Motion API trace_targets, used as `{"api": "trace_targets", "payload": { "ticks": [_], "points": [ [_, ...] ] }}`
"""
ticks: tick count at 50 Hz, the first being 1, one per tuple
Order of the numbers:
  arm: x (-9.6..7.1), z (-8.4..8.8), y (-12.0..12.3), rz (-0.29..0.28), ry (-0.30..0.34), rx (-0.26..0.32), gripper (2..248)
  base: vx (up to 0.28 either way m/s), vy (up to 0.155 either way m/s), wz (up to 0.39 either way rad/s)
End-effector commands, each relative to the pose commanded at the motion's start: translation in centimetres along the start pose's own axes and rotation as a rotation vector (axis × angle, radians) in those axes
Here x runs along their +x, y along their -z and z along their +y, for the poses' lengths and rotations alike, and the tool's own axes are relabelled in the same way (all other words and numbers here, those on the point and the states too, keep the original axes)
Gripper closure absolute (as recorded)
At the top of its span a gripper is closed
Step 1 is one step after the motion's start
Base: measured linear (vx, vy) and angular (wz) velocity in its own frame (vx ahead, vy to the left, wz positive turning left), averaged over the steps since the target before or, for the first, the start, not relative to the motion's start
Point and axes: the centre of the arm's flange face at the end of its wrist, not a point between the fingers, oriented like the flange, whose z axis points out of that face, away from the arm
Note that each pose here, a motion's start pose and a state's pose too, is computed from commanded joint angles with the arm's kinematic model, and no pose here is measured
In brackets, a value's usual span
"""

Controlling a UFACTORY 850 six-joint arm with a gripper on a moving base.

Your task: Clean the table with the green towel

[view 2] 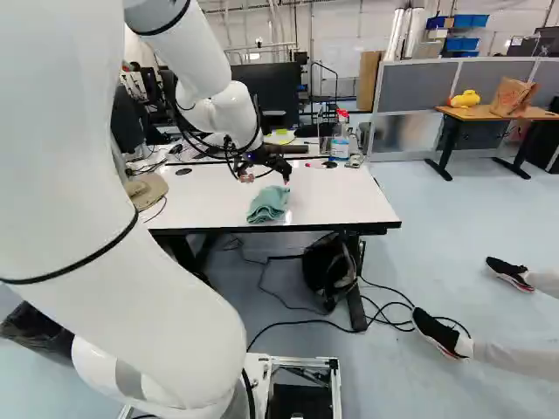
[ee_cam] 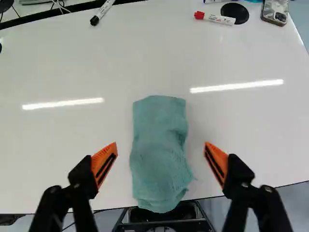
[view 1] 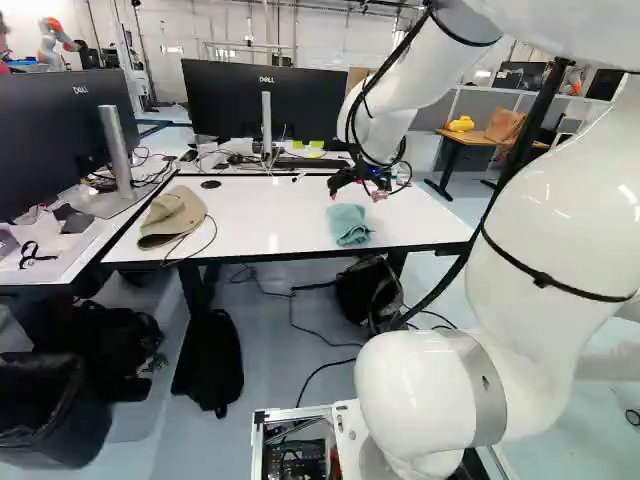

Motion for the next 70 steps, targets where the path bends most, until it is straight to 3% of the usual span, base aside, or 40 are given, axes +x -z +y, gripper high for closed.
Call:
{"api": "trace_targets", "payload": {
  "ticks": [30, 56, 70],
  "points": [
    [0.0, -0.1, 0.0, 0.000, 0.002, 0.001, 3, 0.000, 0.000, 0.000],
    [-0.7, -4.0, 0.3, -0.002, 0.075, 0.046, 3, 0.000, 0.000, 0.000],
    [-0.8, -4.1, 0.3, 0.001, 0.077, 0.047, 3, 0.000, 0.000, 0.000]
  ]
}}
